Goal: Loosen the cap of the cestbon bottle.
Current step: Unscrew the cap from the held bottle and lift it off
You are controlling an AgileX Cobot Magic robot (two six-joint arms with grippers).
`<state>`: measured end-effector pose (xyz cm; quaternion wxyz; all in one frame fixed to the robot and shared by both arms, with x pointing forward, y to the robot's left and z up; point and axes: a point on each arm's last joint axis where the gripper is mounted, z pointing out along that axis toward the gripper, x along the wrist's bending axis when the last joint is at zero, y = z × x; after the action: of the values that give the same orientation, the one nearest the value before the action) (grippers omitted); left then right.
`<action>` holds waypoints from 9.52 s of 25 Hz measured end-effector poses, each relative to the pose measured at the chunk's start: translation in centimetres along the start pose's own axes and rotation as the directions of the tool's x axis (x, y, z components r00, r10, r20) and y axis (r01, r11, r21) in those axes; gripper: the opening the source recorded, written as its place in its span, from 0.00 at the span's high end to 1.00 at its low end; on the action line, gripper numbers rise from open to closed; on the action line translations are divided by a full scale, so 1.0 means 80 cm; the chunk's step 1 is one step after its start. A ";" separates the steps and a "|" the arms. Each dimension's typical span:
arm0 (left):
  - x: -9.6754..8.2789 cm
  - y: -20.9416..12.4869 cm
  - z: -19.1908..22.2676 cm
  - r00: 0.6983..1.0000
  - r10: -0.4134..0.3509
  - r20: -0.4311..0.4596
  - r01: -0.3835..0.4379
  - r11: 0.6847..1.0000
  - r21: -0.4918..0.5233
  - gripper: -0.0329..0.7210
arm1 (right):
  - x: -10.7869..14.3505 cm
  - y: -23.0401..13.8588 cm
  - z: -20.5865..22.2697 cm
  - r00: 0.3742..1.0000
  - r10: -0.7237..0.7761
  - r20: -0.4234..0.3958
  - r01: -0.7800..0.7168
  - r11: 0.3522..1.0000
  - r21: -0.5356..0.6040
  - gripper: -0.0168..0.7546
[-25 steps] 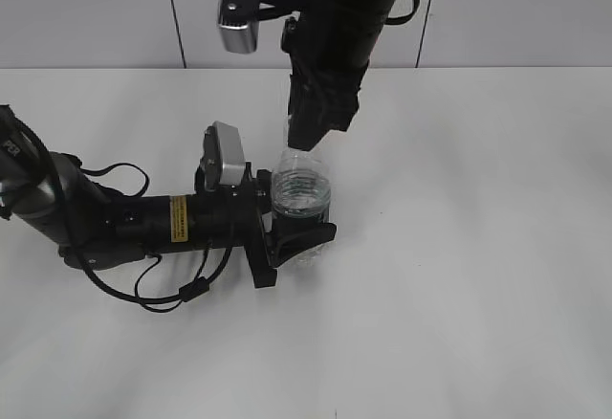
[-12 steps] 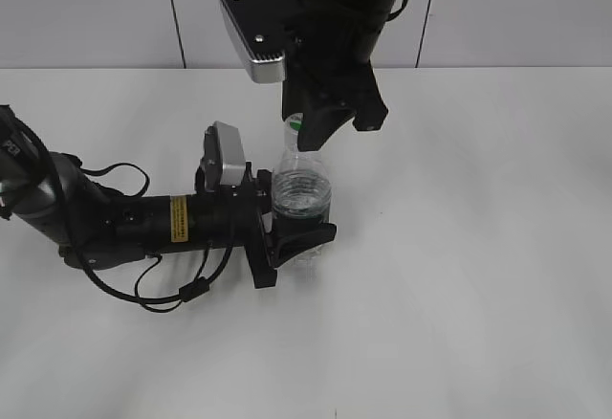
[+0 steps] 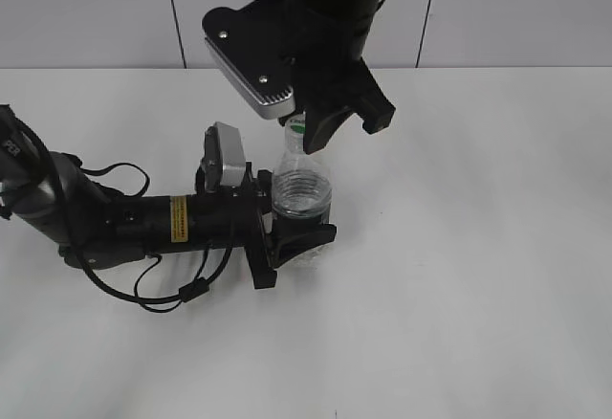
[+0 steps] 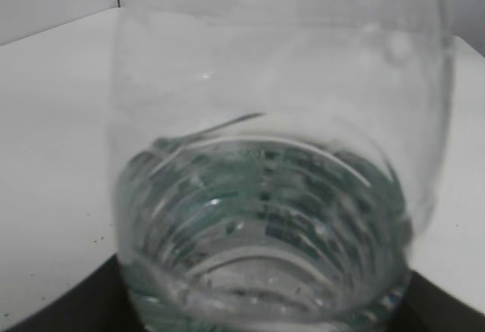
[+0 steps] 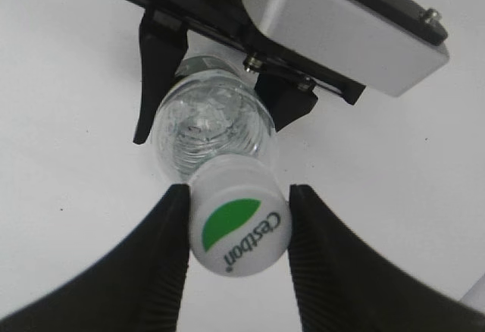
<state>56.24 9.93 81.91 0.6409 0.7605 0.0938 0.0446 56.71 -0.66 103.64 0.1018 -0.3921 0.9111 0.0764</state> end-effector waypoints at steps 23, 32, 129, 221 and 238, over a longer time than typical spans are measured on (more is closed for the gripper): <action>0.000 0.000 0.000 1.000 -0.010 0.001 0.010 1.000 0.001 0.41 | -0.001 0.006 0.001 0.849 0.529 0.003 -0.529 0.849 0.004 0.27; 0.000 0.000 0.000 1.000 -0.010 0.001 0.010 1.000 0.001 0.41 | -0.006 0.015 -0.032 0.481 0.877 -0.005 -0.874 0.478 -0.090 0.24; 0.000 0.000 0.000 1.000 -0.011 0.002 0.011 1.000 0.000 0.41 | 0.000 0.003 -0.006 -0.094 0.995 0.012 -0.995 -0.094 -0.012 0.60; -0.001 0.000 -0.001 1.000 -0.008 0.008 0.008 1.000 0.000 0.41 | -0.001 0.014 -0.010 0.997 -0.076 0.025 0.077 0.997 -0.014 0.46; 0.000 0.000 -0.001 1.000 -0.008 0.008 0.008 1.000 0.001 0.41 | -0.001 0.017 -0.019 0.839 0.543 0.021 -0.542 0.839 -0.042 0.34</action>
<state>56.19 9.98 81.91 0.6410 0.7607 0.0944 0.0388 55.58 -0.05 105.23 0.0838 -0.1187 0.9816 0.1238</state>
